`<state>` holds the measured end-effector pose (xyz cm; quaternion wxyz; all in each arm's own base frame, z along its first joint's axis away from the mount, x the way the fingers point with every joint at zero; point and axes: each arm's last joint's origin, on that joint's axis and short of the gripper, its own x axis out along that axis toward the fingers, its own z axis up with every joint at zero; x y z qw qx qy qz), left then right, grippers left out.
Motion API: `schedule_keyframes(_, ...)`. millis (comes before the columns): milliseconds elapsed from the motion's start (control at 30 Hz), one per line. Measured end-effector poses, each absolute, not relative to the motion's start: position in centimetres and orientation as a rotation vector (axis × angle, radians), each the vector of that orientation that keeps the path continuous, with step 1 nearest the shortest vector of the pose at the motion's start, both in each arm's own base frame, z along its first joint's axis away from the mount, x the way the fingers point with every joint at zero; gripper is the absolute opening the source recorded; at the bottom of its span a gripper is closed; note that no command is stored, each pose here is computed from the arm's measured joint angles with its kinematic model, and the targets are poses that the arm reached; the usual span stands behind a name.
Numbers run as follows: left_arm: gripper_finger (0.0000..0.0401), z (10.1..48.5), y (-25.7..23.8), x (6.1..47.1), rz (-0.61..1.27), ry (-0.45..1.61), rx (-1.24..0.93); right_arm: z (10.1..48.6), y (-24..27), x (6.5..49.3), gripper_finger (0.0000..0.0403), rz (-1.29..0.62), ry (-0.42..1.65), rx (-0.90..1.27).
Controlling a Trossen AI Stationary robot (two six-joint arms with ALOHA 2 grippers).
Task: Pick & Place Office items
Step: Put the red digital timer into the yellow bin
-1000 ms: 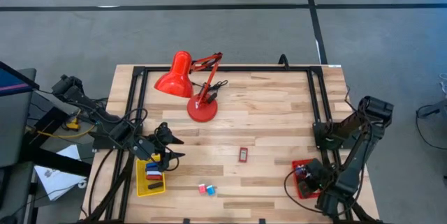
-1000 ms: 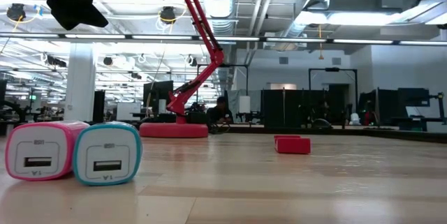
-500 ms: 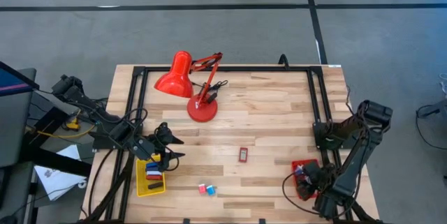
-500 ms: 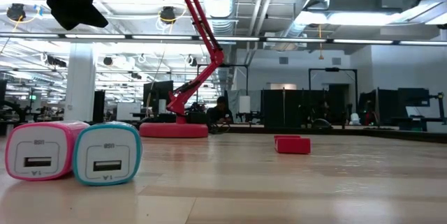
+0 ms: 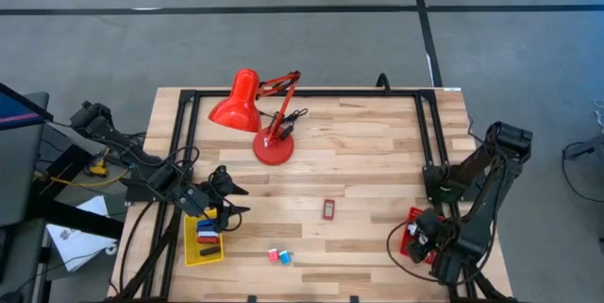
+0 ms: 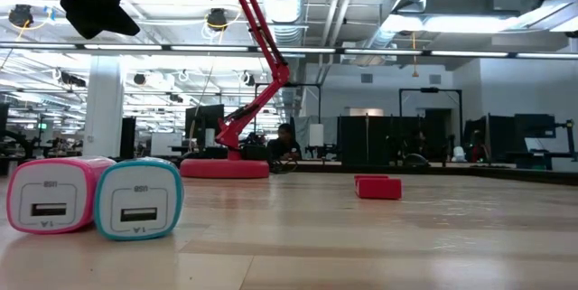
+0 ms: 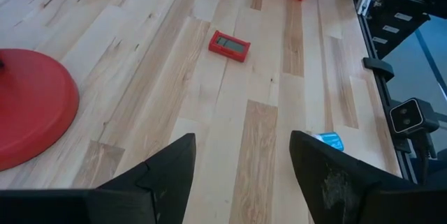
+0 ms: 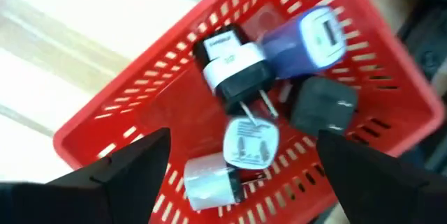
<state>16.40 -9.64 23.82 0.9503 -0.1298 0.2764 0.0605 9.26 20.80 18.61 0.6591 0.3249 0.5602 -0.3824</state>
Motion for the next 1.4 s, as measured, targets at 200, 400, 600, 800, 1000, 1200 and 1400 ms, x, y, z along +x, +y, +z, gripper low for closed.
schedule_keyframes(200, 0.0227, 23.8, -9.6, 16.4, 0.123, 0.562, -0.264, 19.9, 19.5, 9.2, 0.0352, -0.870, 1.204, 0.722)
schedule_keyframes(400, 0.0227, 23.8, -9.6, 16.4, 0.123, 0.562, -0.264, 20.7, 17.9, 11.9, 0.0351, -0.789, 0.938, 0.682)
schedule_keyframes(600, 0.0227, 23.8, -9.6, 16.4, 0.123, 0.561, -0.264, 20.4, 16.6, 16.5, 0.0350, -0.649, 0.914, 0.507)
schedule_keyframes(800, 0.0227, 23.8, -9.6, 16.4, 0.127, 0.556, -0.244, 19.4, 15.0, 21.8, 0.0350, -0.530, 0.848, 0.330)
schedule_keyframes(1000, 0.0227, 24.0, -9.6, 16.5, 0.126, 0.542, -0.247, 19.3, 12.1, 24.5, 0.0350, -0.604, 0.812, 0.378)
schedule_keyframes(1200, 0.0227, 24.0, -9.7, 16.5, 0.117, 0.543, -0.219, 19.5, 10.1, 26.4, 0.0350, -0.557, 0.811, 0.422)
schedule_keyframes(1400, 0.0227, 24.0, -9.6, 16.5, 0.116, 0.544, -0.213, 19.8, 8.5, 28.1, 0.0346, -0.164, 0.941, 0.224)
